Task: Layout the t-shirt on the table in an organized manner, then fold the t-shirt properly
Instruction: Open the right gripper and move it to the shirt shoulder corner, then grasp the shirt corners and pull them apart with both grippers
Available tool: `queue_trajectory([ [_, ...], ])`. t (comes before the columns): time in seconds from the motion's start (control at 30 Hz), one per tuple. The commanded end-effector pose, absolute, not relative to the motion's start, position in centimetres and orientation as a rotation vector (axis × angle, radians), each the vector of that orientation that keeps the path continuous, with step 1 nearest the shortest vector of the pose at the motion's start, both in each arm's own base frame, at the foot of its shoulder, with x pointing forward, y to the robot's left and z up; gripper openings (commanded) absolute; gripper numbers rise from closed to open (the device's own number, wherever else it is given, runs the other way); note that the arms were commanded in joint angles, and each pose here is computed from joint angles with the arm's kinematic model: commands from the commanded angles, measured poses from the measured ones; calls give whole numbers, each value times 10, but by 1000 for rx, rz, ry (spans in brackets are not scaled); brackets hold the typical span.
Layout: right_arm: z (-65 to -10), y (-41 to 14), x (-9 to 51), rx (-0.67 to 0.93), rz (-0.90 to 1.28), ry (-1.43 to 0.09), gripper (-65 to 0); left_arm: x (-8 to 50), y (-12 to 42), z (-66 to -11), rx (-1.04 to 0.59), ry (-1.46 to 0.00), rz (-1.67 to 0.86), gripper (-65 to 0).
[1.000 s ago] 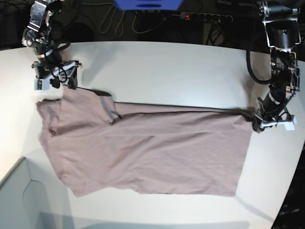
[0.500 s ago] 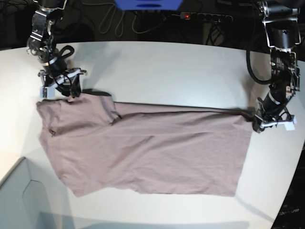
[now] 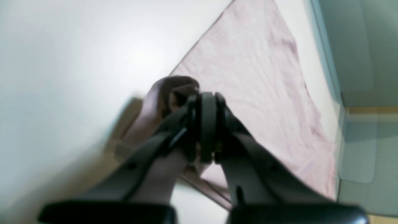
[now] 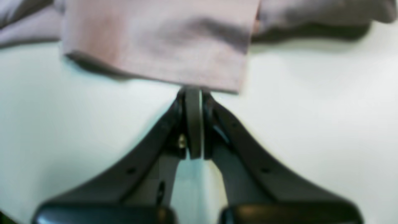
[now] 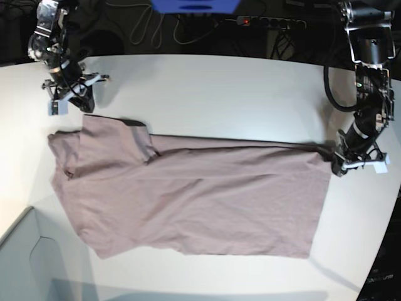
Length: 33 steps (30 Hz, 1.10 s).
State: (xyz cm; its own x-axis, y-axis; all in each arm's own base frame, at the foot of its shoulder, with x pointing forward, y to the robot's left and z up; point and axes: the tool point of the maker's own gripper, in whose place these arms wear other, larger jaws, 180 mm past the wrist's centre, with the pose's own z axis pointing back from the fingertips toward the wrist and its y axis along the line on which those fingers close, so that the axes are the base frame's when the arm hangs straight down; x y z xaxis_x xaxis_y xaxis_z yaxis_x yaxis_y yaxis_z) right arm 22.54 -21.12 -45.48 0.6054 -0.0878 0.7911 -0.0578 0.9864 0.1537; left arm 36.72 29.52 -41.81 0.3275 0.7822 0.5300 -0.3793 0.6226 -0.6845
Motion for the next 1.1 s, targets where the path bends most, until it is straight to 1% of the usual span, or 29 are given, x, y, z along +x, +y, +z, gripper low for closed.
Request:
queue_trajectory([
  [0.0,-433,-209,238,174,-13,-1005,-650,378,303,-399,-499,-1021,789,-645],
  [0.13,-417,-206,241,163,1,-1043,-650,378,304,-399,-497,-1023,791,-645],
  [0.33,-421,-222,252,142,-65,-1054,-650,374,306,-402,-491,-1015,794,-645],
  [0.37,-423,-223,253,143,-68,-1047,-636,374,306,-402,-491,-1015,794,-645],
  [0.4,-426,-226,255,130,-55,-1035,-603,374,305,-402,-492,-1014,795,-645],
  [0.53,-446,-228,259,77,15,-914,-422,374,303,-404,-494,-1011,793,-645],
  [0.57,-450,-228,260,72,23,-895,-385,373,303,-404,-493,-1009,794,-645],
  [0.63,-454,-227,264,67,37,-880,-337,373,304,-404,-493,-1010,795,-645],
  [0.67,-457,-226,266,67,39,-871,-329,373,304,-404,-493,-1010,795,-645],
  [0.93,-471,-222,274,78,43,-834,-335,373,304,-404,-493,-1011,797,-645],
  [1.0,-473,-222,272,80,44,-827,-384,373,305,-405,-492,-1009,798,-645],
  [1.03,-473,-222,271,80,44,-824,-428,373,305,-405,-492,-1009,798,-645],
  [1.07,-474,-222,270,80,44,-822,-486,373,305,-405,-492,-1009,798,-645],
])
